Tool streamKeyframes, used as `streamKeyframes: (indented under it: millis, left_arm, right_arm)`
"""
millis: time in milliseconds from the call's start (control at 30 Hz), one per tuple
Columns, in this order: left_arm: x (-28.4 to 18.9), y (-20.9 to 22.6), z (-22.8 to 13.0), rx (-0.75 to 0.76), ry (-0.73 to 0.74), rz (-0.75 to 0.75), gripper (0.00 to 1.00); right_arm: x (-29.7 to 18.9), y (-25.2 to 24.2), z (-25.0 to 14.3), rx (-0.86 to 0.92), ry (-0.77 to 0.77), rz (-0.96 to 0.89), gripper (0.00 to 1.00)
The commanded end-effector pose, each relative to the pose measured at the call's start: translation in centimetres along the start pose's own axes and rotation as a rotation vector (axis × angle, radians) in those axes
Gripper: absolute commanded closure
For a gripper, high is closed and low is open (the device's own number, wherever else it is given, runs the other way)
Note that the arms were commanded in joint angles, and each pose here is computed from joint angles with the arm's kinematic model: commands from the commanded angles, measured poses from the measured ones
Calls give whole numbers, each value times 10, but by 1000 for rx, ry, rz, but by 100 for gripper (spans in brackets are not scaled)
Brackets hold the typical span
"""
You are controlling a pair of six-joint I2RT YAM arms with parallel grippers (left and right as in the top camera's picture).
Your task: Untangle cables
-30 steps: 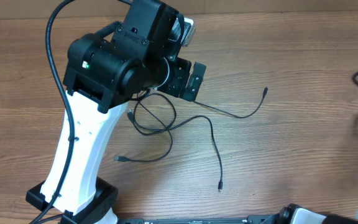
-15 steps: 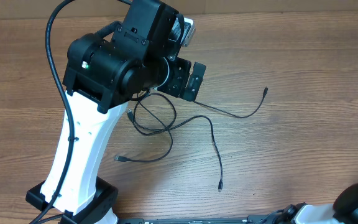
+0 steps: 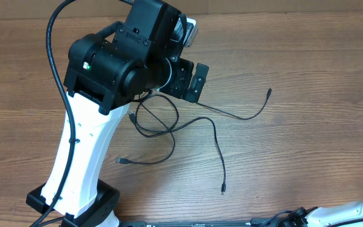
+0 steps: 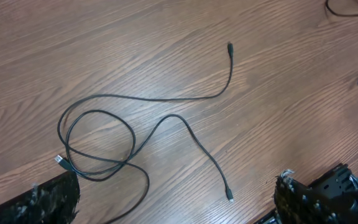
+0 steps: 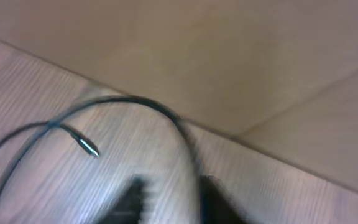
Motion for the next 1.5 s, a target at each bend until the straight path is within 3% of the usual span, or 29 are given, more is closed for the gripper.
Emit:
streamKeyframes:
  millis: [0, 267, 533, 800, 967, 1133, 1300, 1467]
  left_arm:
    - [-3, -3, -1, -11, -5, -8, 1]
    - [-3, -3, -1, -11, -5, -8, 0]
    - [-3, -3, -1, -11, -5, -8, 0]
    - [-3, -3, -1, -11, -5, -8, 0]
    - [-3, -3, -1, -11, -5, -8, 1]
    - [-3, -3, -1, -11, -5, -8, 0]
    - [-3, -3, -1, -11, -5, -8, 1]
    - [-3, -3, -1, -11, -5, -8, 0]
  right_arm:
    - [-13, 21, 15, 14, -50, 105, 0]
    - [-45, -5, 29, 204, -53, -81, 0]
    - [-116, -31, 37, 482, -34, -266, 0]
    - [-183, 7, 35, 494, 7, -24, 0]
    - [-278, 72, 27, 404, -29, 376, 0]
    - [-352, 133, -20, 149, 70, 701, 0]
    - [-376, 154, -83, -52, 262, 728, 0]
    - [-389, 156, -119, -178, 369, 722, 0]
Point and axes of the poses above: each gripper's point midway between its finger pads, its own x axis out along the fingers, its own y axis along the line the jaws close on, z = x × y, the point moved 4 cm from there along -x, back along the fingers, and after that the axes turned 4 degrees about x, right-handed, at the moved point
